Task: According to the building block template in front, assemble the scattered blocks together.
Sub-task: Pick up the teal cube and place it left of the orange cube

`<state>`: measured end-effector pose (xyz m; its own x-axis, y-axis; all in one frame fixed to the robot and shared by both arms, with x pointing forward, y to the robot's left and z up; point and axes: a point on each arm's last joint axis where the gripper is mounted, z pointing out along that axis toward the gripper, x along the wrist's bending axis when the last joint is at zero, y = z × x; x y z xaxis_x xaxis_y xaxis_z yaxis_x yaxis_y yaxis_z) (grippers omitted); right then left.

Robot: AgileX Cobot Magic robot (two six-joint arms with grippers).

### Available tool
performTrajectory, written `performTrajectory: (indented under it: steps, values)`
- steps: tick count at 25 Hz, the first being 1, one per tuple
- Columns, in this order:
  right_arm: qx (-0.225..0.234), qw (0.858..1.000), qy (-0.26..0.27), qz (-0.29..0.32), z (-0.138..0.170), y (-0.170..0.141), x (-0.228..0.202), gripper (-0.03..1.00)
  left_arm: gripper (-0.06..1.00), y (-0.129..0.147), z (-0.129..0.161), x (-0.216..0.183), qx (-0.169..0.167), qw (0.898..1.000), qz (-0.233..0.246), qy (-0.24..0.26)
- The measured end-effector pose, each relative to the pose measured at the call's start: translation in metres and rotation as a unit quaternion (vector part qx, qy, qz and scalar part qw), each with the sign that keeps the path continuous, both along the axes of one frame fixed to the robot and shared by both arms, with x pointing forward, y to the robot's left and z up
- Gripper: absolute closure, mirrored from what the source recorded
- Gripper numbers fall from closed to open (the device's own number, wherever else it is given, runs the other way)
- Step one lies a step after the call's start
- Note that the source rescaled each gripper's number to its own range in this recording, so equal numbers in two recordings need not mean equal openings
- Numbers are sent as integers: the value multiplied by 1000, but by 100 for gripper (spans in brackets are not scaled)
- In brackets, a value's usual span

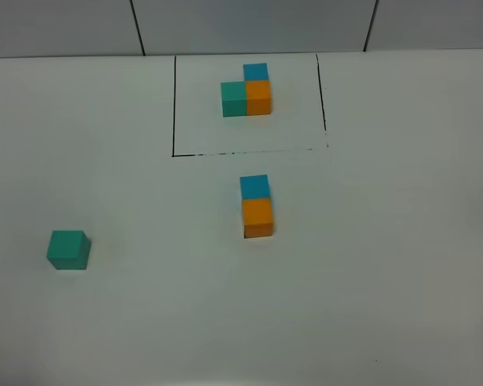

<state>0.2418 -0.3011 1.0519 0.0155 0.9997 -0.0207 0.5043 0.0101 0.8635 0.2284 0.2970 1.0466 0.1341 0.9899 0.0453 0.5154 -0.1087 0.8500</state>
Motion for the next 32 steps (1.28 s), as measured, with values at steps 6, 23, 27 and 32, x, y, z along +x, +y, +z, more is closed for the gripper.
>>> performTrajectory:
  steps: [6,23,27,32]
  values:
    - [1,1000,0,0,0,0,0,24,7,0,0,0,0,1000,0,0]
    - [1,1000,0,0,0,0,0,24,7,0,0,0,0,1000,0,0]
    - [1,1000,0,0,0,0,0,24,7,0,0,0,0,1000,0,0]
    - [1,1000,0,0,0,0,0,24,7,0,0,0,0,1000,0,0]
